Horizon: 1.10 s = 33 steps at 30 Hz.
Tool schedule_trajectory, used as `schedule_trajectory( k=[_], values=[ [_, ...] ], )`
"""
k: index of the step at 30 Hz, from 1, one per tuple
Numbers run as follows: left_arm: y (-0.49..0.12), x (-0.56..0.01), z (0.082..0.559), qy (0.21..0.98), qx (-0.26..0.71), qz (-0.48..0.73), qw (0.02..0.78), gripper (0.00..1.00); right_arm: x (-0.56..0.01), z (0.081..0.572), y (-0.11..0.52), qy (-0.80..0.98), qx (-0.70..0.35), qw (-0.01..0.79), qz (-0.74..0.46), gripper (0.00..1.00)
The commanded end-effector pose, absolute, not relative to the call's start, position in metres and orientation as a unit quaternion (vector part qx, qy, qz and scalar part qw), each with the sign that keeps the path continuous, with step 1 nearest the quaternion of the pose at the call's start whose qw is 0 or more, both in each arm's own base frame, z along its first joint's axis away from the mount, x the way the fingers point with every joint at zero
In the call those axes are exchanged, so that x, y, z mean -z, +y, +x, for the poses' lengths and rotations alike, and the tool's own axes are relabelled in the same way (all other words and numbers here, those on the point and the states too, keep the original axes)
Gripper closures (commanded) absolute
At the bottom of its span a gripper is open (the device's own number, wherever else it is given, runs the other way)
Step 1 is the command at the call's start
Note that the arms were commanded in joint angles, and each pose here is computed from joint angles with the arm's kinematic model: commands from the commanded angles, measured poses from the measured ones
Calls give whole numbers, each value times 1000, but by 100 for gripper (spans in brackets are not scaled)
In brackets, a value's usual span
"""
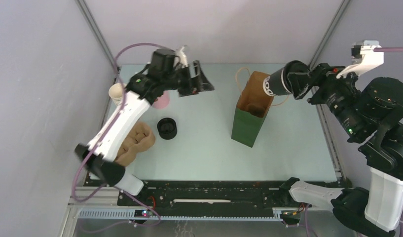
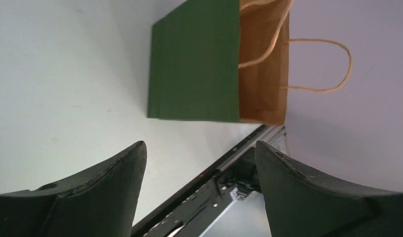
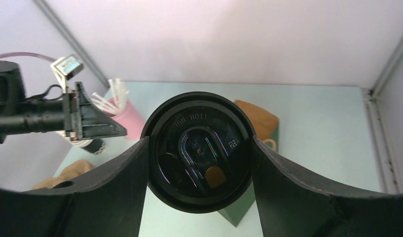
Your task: Pack the takeout coffee
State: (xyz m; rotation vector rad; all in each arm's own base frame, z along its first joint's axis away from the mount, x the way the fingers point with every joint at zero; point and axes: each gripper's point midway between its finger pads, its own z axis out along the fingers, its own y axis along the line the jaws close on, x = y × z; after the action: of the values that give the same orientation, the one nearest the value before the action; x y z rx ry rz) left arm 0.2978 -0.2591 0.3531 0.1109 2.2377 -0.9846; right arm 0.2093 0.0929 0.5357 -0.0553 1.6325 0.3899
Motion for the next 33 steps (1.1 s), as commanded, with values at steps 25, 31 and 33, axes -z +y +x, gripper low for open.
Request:
schedule_trajectory(
  k=[25, 31, 33],
  values=[
    [-413, -375, 373, 806, 516, 32, 288, 81, -501, 227, 78, 768, -143, 624, -24, 64],
    [-414, -400, 347, 774, 587, -5, 238, 100, -489, 239, 95, 786, -159, 596, -43, 65],
    [-412, -413, 332, 738, 641, -39, 209, 100, -483, 244, 103, 792, -162, 587, -53, 65]
  ],
)
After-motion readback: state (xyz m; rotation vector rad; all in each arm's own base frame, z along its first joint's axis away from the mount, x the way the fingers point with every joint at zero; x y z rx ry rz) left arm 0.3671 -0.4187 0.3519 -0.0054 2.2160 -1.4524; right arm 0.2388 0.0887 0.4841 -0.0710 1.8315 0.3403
